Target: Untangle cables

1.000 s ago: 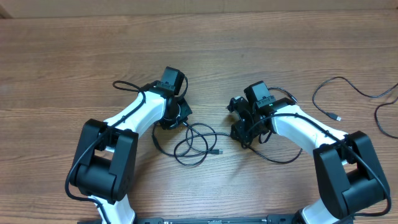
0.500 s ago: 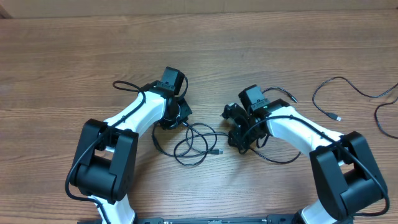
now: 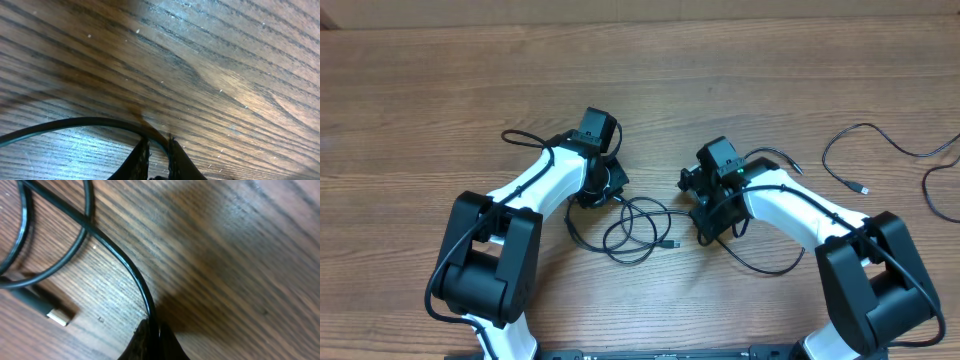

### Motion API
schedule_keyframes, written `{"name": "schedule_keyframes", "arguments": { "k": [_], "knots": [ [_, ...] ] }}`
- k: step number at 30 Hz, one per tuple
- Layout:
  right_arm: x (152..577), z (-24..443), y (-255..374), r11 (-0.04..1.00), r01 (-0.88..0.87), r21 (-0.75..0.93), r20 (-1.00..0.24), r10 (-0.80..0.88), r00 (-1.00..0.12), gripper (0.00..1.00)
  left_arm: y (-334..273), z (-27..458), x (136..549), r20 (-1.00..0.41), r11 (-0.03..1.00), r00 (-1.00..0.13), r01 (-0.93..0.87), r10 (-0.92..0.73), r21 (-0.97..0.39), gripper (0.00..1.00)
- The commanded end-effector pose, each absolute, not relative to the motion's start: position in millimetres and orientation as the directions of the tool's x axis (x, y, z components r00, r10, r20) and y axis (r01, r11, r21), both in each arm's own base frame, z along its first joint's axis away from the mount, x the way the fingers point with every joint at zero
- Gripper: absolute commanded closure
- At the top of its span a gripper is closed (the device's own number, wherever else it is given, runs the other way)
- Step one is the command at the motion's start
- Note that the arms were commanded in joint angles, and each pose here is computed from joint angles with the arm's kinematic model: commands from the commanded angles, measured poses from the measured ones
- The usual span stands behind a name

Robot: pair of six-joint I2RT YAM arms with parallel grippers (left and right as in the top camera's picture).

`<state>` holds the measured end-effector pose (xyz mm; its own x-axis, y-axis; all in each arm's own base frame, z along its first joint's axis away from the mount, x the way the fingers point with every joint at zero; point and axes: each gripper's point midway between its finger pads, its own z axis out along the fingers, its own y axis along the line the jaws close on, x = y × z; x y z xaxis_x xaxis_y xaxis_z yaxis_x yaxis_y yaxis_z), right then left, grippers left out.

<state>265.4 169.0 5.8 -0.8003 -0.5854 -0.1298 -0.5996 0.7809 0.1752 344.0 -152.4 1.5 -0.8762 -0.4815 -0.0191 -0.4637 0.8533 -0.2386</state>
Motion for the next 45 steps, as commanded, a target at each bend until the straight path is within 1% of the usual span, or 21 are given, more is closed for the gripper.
{"name": "schedule_keyframes", "arguments": {
  "k": [1, 4, 7, 10, 12, 16, 19, 21, 22, 24, 25, 28, 31, 36, 41, 43, 45],
  "knots": [
    [295, 61, 189, 0.773, -0.611, 0.169, -0.269, -0.560, -0.783, 0.96, -147, -4, 338, -0.017, 0.852, -0.869, -0.480, -0.494, -0.210, 0.84],
    [303, 101, 195, 0.759, -0.630, 0.162, -0.331, -0.560, -0.760, 0.96, -147, -4, 338, -0.017, 0.852, -0.870, -0.480, -0.493, -0.209, 0.88],
    [309, 142, 200, 0.749, -0.643, 0.161, -0.398, -0.546, -0.737, 0.96, -147, -4, 338, -0.016, 0.852, -0.870, -0.479, -0.493, -0.209, 0.86],
    [312, 174, 203, 0.743, -0.653, 0.148, -0.453, -0.536, -0.713, 0.96, -147, -4, 338, -0.016, 0.852, -0.870, -0.480, -0.493, -0.209, 0.85],
    [314, 192, 204, 0.740, -0.658, 0.137, -0.491, -0.526, -0.694, 0.96, -148, -4, 338, -0.016, 0.852, -0.870, -0.479, -0.493, -0.209, 0.78],
    [318, 219, 205, 0.736, -0.667, 0.113, -0.564, -0.505, -0.653, 0.96, -148, -4, 338, -0.016, 0.852, -0.870, -0.479, -0.493, -0.209, 0.62],
    [322, 237, 208, 0.730, -0.677, 0.097, -0.627, -0.483, -0.611, 0.96, -147, -4, 338, -0.017, 0.852, -0.870, -0.480, -0.493, -0.209, 0.59],
    [321, 251, 215, 0.710, -0.696, 0.108, -0.670, -0.465, -0.578, 0.96, -147, -4, 338, -0.016, 0.852, -0.870, -0.479, -0.493, -0.209, 0.59],
    [320, 258, 218, 0.697, -0.708, 0.116, -0.691, -0.455, -0.562, 0.96, -147, -4, 338, -0.016, 0.853, -0.870, -0.480, -0.493, -0.208, 0.59],
    [317, 276, 226, 0.663, -0.737, 0.128, -0.742, -0.429, -0.515, 0.96, -147, -4, 338, -0.015, 0.852, -0.870, -0.480, -0.493, -0.208, 0.63],
    [316, 283, 228, 0.652, -0.747, 0.129, -0.761, -0.418, -0.496, 0.96, -147, -4, 338, -0.015, 0.852, -0.870, -0.480, -0.493, -0.208, 0.66],
    [315, 309, 230, 0.640, -0.762, 0.102, -0.820, -0.379, -0.428, 0.96, -147, -4, 338, -0.015, 0.852, -0.870, -0.480, -0.493, -0.208, 0.78],
    [315, 333, 227, 0.647, -0.760, 0.059, -0.865, -0.347, -0.363, 0.96, -147, -4, 337, -0.014, 0.852, -0.870, -0.480, -0.493, -0.207, 0.84],
    [317, 363, 216, 0.670, -0.742, 0.013, -0.911, -0.298, -0.285, 0.96, -147, -4, 338, -0.015, 0.852, -0.870, -0.480, -0.493, -0.207, 0.88],
    [324, 390, 195, 0.720, -0.694, -0.018, -0.944, -0.241, -0.225, 0.96, -147, -4, 338, -0.015, 0.852, -0.870, -0.480, -0.493, -0.207, 0.89],
    [328, 393, 187, 0.744, -0.668, 0.000, -0.949, -0.211, -0.236, 0.96, -147, -4, 338, -0.015, 0.852, -0.870, -0.480, -0.493, -0.207, 0.88],
    [329, 386, 181, 0.759, -0.650, 0.040, -0.939, -0.195, -0.285, 0.96, -147, -4, 338, -0.015, 0.852, -0.870, -0.480, -0.493, -0.207, 0.88]
  ]
}}
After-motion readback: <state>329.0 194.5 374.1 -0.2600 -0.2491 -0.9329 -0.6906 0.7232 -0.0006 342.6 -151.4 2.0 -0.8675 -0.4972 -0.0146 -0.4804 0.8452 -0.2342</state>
